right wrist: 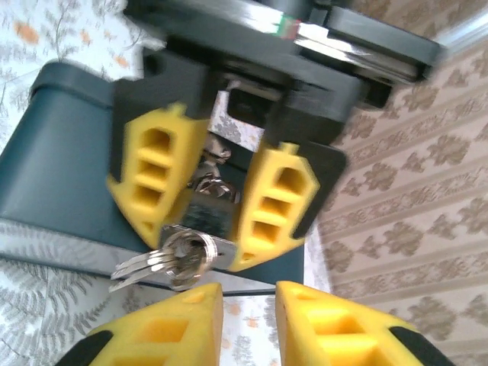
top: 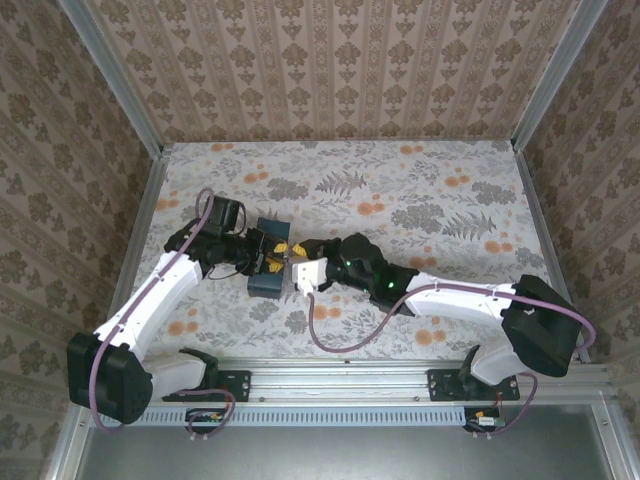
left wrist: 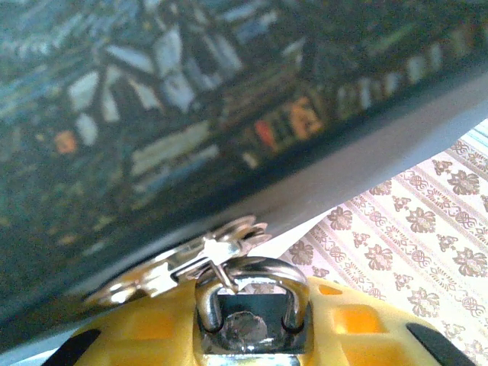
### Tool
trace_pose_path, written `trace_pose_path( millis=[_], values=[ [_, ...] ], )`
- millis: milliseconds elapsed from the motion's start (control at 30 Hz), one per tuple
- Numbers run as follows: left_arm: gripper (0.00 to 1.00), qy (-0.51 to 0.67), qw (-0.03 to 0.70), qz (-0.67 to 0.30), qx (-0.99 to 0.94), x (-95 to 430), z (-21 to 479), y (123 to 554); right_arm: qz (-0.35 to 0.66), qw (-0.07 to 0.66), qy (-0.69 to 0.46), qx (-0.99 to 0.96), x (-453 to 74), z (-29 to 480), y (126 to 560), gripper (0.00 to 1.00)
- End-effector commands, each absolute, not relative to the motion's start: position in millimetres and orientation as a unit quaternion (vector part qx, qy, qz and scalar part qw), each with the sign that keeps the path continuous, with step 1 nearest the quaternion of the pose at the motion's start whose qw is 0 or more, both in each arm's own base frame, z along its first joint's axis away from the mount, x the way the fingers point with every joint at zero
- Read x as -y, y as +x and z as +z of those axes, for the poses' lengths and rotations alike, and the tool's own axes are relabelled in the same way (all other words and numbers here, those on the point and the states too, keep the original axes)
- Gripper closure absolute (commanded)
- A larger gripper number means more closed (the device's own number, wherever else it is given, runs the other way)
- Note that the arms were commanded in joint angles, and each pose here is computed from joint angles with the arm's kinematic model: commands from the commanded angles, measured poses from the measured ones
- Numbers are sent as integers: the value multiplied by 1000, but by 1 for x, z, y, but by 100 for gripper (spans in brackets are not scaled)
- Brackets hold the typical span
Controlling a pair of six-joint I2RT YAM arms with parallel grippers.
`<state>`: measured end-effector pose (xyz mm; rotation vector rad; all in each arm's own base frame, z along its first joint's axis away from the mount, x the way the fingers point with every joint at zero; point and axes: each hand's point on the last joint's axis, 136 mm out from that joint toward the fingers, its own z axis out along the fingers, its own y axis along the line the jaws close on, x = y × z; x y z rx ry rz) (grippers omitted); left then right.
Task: Unlock the padlock with the key
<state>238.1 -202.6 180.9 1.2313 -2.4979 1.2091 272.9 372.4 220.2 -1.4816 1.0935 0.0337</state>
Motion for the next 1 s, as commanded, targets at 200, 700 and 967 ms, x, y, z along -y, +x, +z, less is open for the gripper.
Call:
trace_pose_path(
  millis=[200, 700, 967],
  values=[
    [100, 391, 35, 426, 815, 206, 201, 245, 317, 432, -435, -723, -370, 250, 268, 79],
    [100, 396, 20, 422, 815, 202, 204, 248, 469, 239, -191, -829, -376, 200, 263, 74],
    [100, 395, 17, 423, 816, 203, 205, 250, 479, 245, -196, -820, -386, 199, 265, 74]
  ],
)
